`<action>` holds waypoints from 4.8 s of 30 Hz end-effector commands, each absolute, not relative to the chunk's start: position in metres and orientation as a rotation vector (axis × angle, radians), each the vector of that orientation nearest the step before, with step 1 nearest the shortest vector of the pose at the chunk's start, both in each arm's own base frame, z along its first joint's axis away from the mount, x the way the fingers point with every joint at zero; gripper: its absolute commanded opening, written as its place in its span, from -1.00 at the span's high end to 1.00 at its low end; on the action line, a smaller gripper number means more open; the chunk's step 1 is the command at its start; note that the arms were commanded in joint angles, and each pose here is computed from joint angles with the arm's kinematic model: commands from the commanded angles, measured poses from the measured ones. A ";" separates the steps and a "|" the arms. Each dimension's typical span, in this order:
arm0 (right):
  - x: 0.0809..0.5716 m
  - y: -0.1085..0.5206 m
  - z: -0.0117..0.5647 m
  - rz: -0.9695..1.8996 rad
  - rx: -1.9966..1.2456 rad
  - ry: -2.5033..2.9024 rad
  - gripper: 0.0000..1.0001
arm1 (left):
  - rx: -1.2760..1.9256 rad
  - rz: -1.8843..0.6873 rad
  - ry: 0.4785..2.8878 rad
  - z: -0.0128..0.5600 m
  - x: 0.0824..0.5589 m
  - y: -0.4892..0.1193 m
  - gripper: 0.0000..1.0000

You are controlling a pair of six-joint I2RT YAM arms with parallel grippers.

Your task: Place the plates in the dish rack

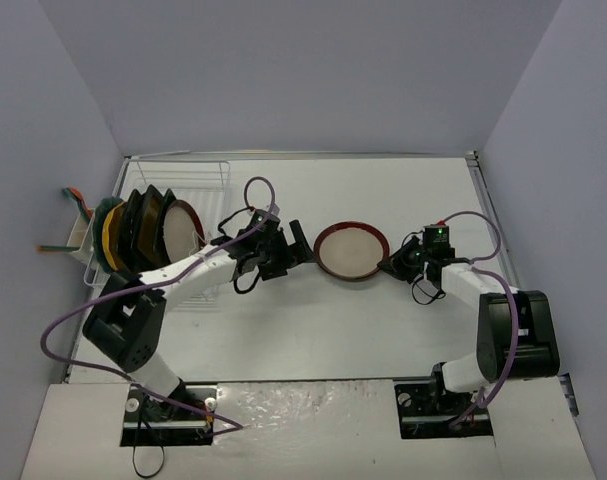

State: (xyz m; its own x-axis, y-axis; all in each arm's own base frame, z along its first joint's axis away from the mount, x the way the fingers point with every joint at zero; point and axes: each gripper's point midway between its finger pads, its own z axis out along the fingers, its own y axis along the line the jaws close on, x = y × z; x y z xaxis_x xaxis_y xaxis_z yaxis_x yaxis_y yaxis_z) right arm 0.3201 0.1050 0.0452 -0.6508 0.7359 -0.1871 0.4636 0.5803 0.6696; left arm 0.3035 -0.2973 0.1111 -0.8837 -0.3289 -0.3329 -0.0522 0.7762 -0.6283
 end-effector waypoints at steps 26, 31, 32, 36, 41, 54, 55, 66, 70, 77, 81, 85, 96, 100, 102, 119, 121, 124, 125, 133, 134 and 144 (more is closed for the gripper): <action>0.307 0.157 0.103 1.329 1.098 2.249 1.00 | -0.714 -1.271 2.381 0.108 0.359 -0.385 -0.78; 0.302 0.158 0.102 1.334 1.097 2.259 1.00 | -0.772 -1.292 2.354 0.105 0.362 -0.385 -0.33; 0.302 0.157 0.101 1.327 1.098 2.262 1.00 | -0.778 -1.296 2.344 0.105 0.363 -0.385 -0.21; 0.297 0.157 0.098 1.310 1.093 2.279 1.00 | -0.802 -1.313 2.325 0.107 0.365 -0.385 0.39; 0.291 0.154 0.092 1.265 1.070 2.315 0.99 | -0.795 -1.300 2.304 0.113 0.366 -0.381 0.84; 0.292 0.126 0.110 0.981 0.793 2.352 -0.89 | -0.484 -1.200 2.221 0.193 0.360 -0.364 1.00; 0.294 0.122 0.117 0.936 0.755 2.355 -0.91 | -0.429 -1.151 2.226 0.197 0.360 -0.360 1.00; 0.315 0.090 0.216 0.733 0.422 2.142 -1.00 | 0.127 -0.577 2.112 0.297 0.341 -0.265 1.00; 0.314 0.088 0.229 0.707 0.352 2.108 -1.00 | 0.273 -0.295 2.081 0.332 0.329 -0.201 1.00; 0.311 0.092 0.224 0.723 0.335 2.127 -1.00 | 0.259 0.068 2.082 0.361 0.321 -0.088 1.00; 0.311 0.092 0.222 0.726 0.335 2.132 -1.00 | 0.241 0.118 2.113 0.356 0.330 -0.063 1.00; 0.311 0.092 0.223 0.724 0.328 2.129 -1.00 | 0.217 0.147 2.146 0.345 0.343 -0.049 1.00; 0.309 0.091 0.222 0.722 0.336 2.127 -1.00 | 0.159 0.253 2.254 0.297 0.379 -0.027 1.00; 0.307 0.089 0.223 0.709 0.342 2.124 -1.00 | 0.150 0.246 2.250 0.291 0.380 -0.027 1.00; 0.307 0.088 0.220 0.708 0.348 2.128 -1.00 | 0.147 0.242 2.250 0.288 0.381 -0.027 1.00; 0.308 0.086 0.225 0.698 0.342 2.116 -1.00 | 0.133 0.185 2.345 0.226 0.376 -0.035 1.00; 0.309 0.086 0.229 0.700 0.338 2.106 -1.00 | 0.131 0.188 2.339 0.225 0.374 -0.034 0.92; 0.309 0.085 0.234 0.698 0.329 2.094 -1.00 | 0.131 0.188 2.346 0.221 0.371 -0.034 0.80; 0.309 0.086 0.235 0.698 0.327 2.090 -1.00 | 0.131 0.189 2.346 0.221 0.371 -0.034 0.73; 0.307 0.085 0.250 0.695 0.307 2.052 -1.00 | 0.113 0.188 2.302 0.234 0.364 -0.031 0.12; 0.306 0.085 0.254 0.694 0.299 2.040 -1.00 | 0.108 0.186 2.291 0.238 0.364 -0.030 0.10; 0.297 0.085 0.292 0.672 0.211 1.971 -1.00 | 0.049 0.068 2.096 0.318 0.343 -0.037 -0.27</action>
